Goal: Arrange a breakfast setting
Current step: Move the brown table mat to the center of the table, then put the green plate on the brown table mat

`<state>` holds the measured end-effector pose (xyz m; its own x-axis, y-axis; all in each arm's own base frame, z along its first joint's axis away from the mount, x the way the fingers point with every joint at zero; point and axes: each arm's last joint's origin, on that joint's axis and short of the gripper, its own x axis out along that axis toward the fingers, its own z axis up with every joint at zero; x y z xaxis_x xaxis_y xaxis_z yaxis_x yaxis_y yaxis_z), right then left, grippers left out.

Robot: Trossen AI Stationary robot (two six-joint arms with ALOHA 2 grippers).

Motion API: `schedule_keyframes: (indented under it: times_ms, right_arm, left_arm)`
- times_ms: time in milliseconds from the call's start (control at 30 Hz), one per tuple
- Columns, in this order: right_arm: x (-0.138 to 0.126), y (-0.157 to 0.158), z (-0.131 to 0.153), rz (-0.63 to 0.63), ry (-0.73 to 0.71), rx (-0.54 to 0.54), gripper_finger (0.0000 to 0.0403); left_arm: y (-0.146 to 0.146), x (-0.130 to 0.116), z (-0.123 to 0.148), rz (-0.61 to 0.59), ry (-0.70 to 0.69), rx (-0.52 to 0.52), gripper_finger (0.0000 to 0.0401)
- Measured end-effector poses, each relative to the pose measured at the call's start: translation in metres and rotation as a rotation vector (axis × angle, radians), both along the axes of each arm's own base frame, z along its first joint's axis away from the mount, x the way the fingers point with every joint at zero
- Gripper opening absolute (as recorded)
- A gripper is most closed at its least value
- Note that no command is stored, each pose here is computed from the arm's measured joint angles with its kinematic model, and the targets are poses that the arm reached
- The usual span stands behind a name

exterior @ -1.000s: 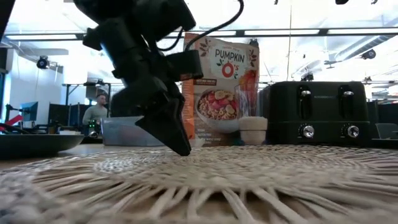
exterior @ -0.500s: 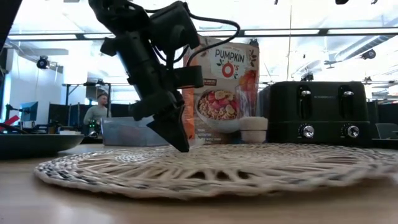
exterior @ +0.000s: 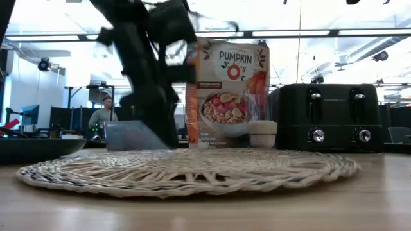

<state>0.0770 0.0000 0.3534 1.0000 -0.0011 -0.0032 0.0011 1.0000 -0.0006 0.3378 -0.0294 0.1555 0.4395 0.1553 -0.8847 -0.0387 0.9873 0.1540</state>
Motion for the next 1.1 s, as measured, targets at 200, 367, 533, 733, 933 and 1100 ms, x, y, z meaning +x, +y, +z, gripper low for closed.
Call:
schedule_keyframes:
  times_ms: [200, 367, 533, 733, 933, 1100]
  right_arm:
    - [0.000, 0.000, 0.000, 0.000, 0.000, 0.000, 0.0022]
    - [0.000, 0.000, 0.000, 0.000, 0.000, 0.000, 0.0022]
    - [0.000, 0.000, 0.000, 0.000, 0.000, 0.000, 0.0022]
    - [0.000, 0.000, 0.000, 0.000, 0.000, 0.000, 0.0022]
    - [0.000, 0.000, 0.000, 0.000, 0.000, 0.000, 0.0022]
    - [0.000, 0.000, 0.000, 0.000, 0.000, 0.000, 0.0022]
  left_arm:
    - [-0.016, -0.013, 0.031, -0.006, -0.059, -0.046, 0.0096]
    - [-0.043, -0.032, 0.044, 0.029, -0.019, -0.145, 0.0096]
    - [-0.068, -0.057, 0.048, 0.178, 0.057, -0.135, 0.0109]
    - [-0.088, -0.087, 0.043, 0.371, 0.203, -0.112, 0.0146]
    - [-0.091, -0.104, 0.036, 0.509, 0.309, -0.039, 0.0158]
    - [-0.087, -0.111, 0.022, 0.533, 0.340, -0.035, 0.0157]
